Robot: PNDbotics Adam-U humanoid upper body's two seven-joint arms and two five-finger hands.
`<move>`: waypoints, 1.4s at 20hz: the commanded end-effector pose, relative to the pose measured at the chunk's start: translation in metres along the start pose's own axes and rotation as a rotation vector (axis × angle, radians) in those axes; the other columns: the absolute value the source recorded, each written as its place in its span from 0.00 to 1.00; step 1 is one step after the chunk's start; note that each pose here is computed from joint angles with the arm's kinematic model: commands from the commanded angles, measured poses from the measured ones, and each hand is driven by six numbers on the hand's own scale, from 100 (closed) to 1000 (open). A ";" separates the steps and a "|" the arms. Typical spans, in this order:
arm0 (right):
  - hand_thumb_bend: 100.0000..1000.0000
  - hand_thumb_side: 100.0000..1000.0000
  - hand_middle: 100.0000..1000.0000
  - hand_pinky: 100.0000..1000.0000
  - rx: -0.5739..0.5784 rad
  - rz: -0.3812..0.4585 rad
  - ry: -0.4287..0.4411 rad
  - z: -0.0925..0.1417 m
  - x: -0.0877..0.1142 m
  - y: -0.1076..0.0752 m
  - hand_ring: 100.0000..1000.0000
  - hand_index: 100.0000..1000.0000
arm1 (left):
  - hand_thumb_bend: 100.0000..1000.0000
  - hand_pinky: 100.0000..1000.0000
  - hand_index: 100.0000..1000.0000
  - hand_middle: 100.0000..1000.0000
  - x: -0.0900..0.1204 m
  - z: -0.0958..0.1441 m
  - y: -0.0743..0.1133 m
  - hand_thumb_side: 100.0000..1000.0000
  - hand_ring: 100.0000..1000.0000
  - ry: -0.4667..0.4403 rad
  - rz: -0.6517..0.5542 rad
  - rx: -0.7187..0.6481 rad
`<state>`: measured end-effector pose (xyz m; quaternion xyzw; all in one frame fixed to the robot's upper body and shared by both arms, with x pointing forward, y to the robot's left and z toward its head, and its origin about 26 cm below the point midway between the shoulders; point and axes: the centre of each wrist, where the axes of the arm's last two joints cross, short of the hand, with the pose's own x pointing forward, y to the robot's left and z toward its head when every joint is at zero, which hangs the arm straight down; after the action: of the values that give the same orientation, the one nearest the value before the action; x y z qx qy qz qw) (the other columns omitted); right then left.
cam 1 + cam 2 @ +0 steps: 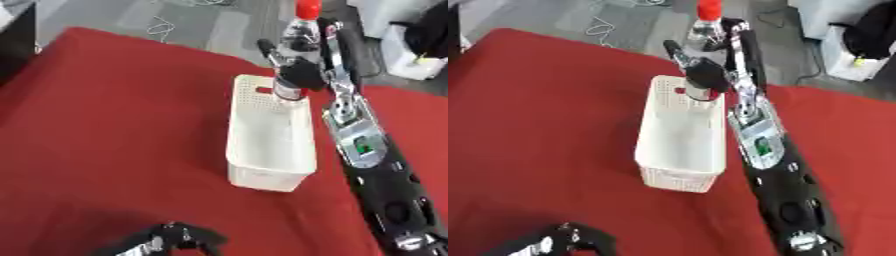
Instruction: Pick up objects on the table and place them in the box.
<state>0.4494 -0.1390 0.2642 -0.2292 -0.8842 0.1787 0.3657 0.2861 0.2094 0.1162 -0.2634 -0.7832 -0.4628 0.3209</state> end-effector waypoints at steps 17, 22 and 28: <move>0.68 0.35 0.56 0.71 0.071 0.101 -0.223 -0.002 0.021 -0.002 0.58 0.79 | 0.13 0.67 0.92 0.57 0.003 -0.002 0.001 0.83 0.68 -0.039 -0.051 -0.049; 0.89 0.71 0.76 0.93 0.124 0.132 -0.241 -0.001 0.019 0.000 0.78 0.97 | 0.13 0.67 0.92 0.57 0.002 -0.001 0.001 0.83 0.67 -0.039 -0.054 -0.047; 1.00 0.82 0.86 1.00 0.186 0.182 -0.231 0.000 0.018 0.001 0.90 1.00 | 0.13 0.67 0.92 0.57 0.003 -0.001 0.001 0.83 0.67 -0.041 -0.058 -0.044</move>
<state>0.4411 -0.1273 0.2638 -0.2433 -0.8749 0.3139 0.2773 0.2864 0.2097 0.1142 -0.2598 -0.7831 -0.4631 0.3237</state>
